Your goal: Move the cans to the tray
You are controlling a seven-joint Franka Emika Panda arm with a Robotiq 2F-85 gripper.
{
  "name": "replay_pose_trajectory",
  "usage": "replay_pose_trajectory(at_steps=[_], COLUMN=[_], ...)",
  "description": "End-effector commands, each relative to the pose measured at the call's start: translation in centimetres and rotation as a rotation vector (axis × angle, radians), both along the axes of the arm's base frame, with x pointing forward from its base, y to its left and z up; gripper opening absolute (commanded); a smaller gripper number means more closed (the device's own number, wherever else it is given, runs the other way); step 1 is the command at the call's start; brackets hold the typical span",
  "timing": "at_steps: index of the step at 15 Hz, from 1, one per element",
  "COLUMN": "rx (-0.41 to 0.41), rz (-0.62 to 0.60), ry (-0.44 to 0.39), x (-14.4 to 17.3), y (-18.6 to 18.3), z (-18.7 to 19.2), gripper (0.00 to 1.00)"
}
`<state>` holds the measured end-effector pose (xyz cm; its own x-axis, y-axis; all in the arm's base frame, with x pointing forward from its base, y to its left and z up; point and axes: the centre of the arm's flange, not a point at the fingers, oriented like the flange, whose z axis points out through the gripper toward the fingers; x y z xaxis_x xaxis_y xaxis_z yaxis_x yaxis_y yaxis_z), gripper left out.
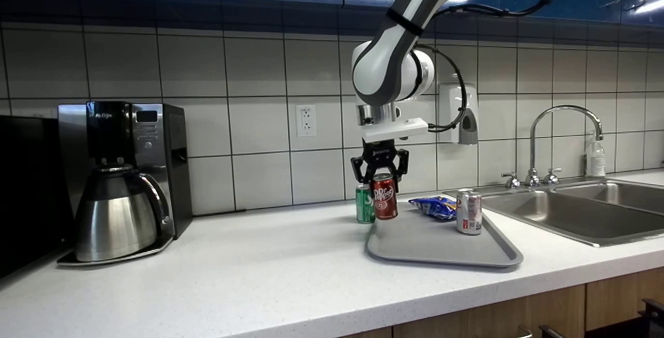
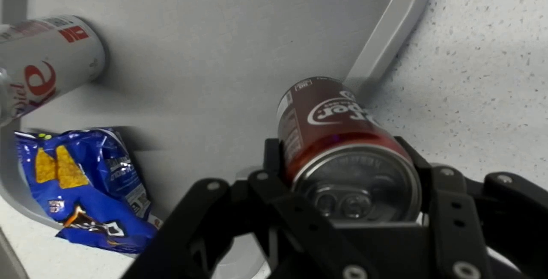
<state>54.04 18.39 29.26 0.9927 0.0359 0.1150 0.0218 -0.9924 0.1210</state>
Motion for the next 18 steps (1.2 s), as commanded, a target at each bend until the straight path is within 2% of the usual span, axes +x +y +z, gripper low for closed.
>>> replay_pose_trajectory(at_steps=[1,10,18], rx=[-0.031,-0.032,0.008], rz=[-0.047,-0.087,-0.125], ry=[0.009,0.063,0.077], x=[-1.0,-2.4,-2.6], y=[-1.9,-3.9,-4.3], z=[0.3,-2.0,-2.8], gripper=[0.38,0.38,0.38])
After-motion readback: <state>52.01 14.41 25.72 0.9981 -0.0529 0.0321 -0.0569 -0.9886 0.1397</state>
